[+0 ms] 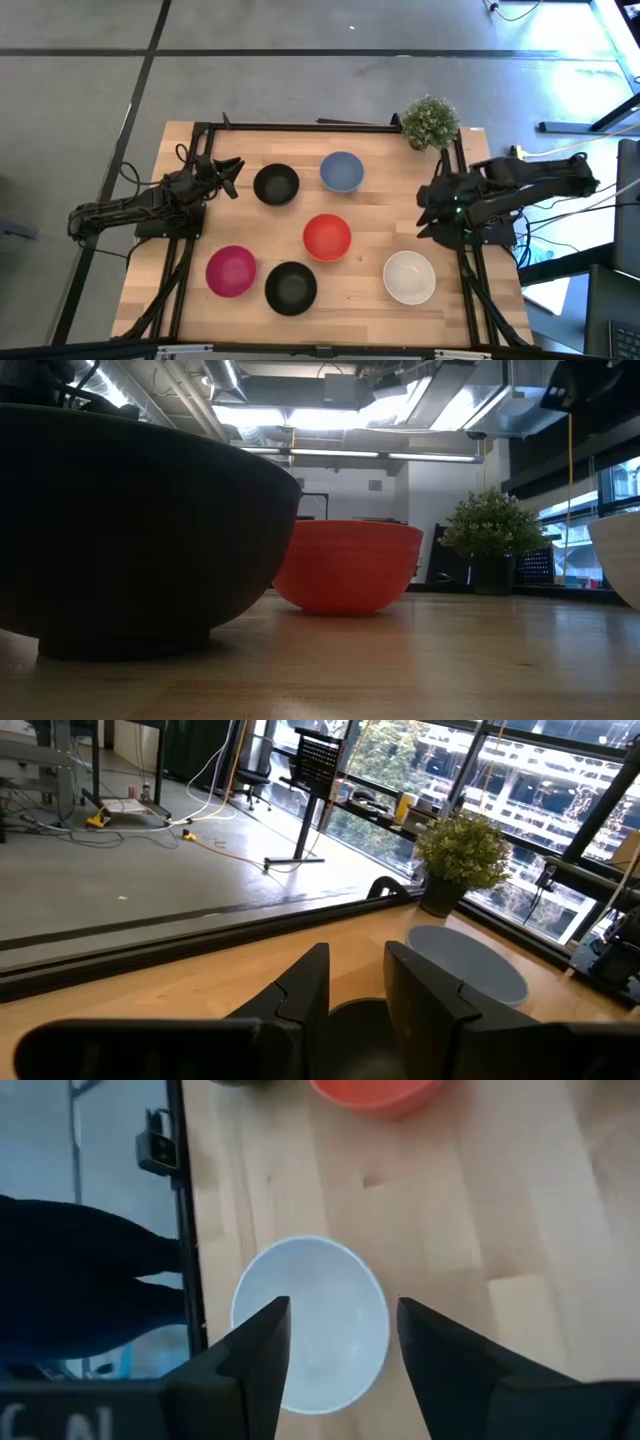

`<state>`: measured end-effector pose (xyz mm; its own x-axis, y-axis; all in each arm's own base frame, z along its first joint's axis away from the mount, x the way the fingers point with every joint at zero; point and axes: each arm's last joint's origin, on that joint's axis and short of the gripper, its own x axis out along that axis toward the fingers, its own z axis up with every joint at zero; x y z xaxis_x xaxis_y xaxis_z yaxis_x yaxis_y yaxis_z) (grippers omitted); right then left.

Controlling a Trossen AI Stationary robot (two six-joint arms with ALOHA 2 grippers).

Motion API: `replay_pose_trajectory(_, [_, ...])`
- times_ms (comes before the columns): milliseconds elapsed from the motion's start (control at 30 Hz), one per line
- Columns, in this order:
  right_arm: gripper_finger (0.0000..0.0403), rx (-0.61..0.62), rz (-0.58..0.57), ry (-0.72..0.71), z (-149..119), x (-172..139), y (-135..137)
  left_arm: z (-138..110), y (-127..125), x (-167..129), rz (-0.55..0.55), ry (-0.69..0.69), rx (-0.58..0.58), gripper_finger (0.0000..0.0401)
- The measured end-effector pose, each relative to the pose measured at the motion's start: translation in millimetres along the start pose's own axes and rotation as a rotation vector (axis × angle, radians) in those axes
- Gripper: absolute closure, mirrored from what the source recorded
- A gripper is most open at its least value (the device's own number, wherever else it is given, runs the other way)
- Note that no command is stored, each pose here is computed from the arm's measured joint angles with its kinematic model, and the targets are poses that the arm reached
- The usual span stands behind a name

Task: Nest bowls inside each other
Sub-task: Stack the white bowl on top of the orange bowl

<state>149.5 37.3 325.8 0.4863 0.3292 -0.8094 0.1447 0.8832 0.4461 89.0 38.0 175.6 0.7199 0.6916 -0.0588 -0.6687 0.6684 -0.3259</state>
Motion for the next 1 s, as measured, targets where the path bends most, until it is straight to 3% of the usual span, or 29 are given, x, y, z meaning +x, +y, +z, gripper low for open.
replay_pose_trajectory(333, [0.0217,-0.008,-0.110,0.204,-20,63,1,-1,-1,0,-0.052,0.020,-0.002,0.0308])
replay_pose_trajectory(467, [0.0217,-0.017,-0.111,0.201,-26,80,-4,-1,-2,0,-0.053,0.020,-0.003,0.0308])
replay_pose_trajectory(1000, [0.0217,0.017,-0.123,0.183,-33,98,-11,-4,-1,0,-0.064,0.058,-0.012,0.0308])
